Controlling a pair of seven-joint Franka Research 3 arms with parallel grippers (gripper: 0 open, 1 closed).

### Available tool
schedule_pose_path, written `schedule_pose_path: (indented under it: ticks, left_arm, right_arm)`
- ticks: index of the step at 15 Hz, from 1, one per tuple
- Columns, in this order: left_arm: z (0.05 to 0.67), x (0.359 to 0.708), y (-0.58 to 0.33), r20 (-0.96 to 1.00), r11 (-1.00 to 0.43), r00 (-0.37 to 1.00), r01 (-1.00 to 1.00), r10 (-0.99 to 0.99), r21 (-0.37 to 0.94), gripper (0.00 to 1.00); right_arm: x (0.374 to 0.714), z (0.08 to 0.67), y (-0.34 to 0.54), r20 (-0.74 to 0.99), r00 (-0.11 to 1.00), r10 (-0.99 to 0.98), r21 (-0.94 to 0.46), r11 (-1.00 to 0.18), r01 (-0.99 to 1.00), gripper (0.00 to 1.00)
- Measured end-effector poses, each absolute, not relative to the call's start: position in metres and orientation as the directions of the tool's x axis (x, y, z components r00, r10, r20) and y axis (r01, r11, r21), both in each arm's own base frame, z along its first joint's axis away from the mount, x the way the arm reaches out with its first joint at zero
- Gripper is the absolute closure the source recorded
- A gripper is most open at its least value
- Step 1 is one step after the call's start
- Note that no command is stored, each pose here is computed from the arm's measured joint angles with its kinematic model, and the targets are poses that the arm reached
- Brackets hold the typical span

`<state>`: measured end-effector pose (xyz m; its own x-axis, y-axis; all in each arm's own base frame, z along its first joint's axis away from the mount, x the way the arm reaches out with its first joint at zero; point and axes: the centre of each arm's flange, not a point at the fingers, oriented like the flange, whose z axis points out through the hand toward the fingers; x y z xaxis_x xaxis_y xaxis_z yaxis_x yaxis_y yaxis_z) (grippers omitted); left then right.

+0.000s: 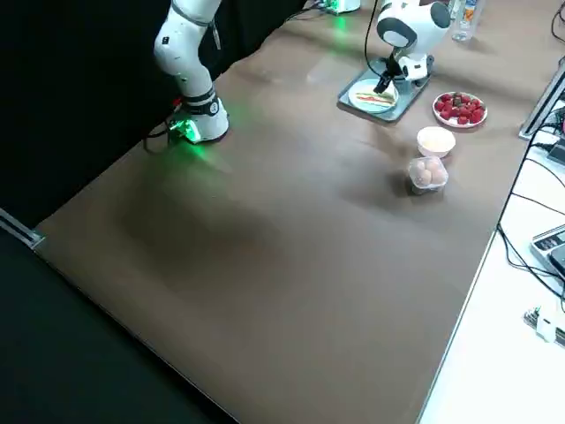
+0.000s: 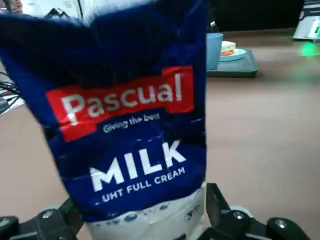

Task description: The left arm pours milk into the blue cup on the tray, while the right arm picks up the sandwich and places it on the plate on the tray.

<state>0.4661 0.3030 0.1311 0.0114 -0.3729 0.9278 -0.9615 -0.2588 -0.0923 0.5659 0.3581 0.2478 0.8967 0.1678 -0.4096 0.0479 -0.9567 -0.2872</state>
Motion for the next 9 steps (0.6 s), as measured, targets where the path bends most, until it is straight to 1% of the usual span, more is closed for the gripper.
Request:
schedule_pose_path:
  ticks: [1, 3, 5, 6, 7, 8, 9]
  left_arm:
    - [0.129, 0.467, 0.299, 0.93, -0.275, 0.018, -0.957, -0.368, -0.09, 0.0]
    - [0.127, 0.471, 0.292, 0.936, -0.309, 0.024, -0.946, -0.35, -0.092, 0.01]
    - [0.127, 0.476, 0.288, 0.942, -0.34, 0.025, -0.935, -0.336, -0.096, 0.04]
    - [0.127, 0.478, 0.286, 0.943, -0.348, 0.026, -0.932, -0.331, -0.096, 0.11]
    - [0.127, 0.479, 0.284, 0.944, -0.354, 0.029, -0.931, -0.329, -0.095, 0.22]
    - [0.128, 0.48, 0.283, 0.946, -0.359, 0.028, -0.928, -0.324, -0.096, 0.32]
    - [0.129, 0.483, 0.281, 0.947, -0.365, 0.025, -0.926, -0.319, -0.099, 0.41]
  right_arm:
    - [0.573, 0.254, 0.349, -0.408, 0.899, 0.157, -0.288, -0.957, 0.036, 0.18]
    - [0.589, 0.279, 0.32, -0.411, 0.902, 0.134, -0.289, -0.957, 0.01, 0.18]
    - [0.609, 0.315, 0.282, -0.392, 0.915, 0.1, -0.295, -0.955, -0.022, 0.18]
    - [0.62, 0.334, 0.259, -0.373, 0.925, 0.074, -0.303, -0.952, -0.046, 0.17]
    - [0.63, 0.353, 0.235, -0.35, 0.936, 0.044, -0.312, -0.947, -0.073, 0.17]
    - [0.639, 0.371, 0.21, -0.327, 0.945, 0.011, -0.322, -0.941, -0.101, 0.13]
    - [0.645, 0.388, 0.184, -0.309, 0.951, -0.022, -0.33, -0.935, -0.129, 0.13]
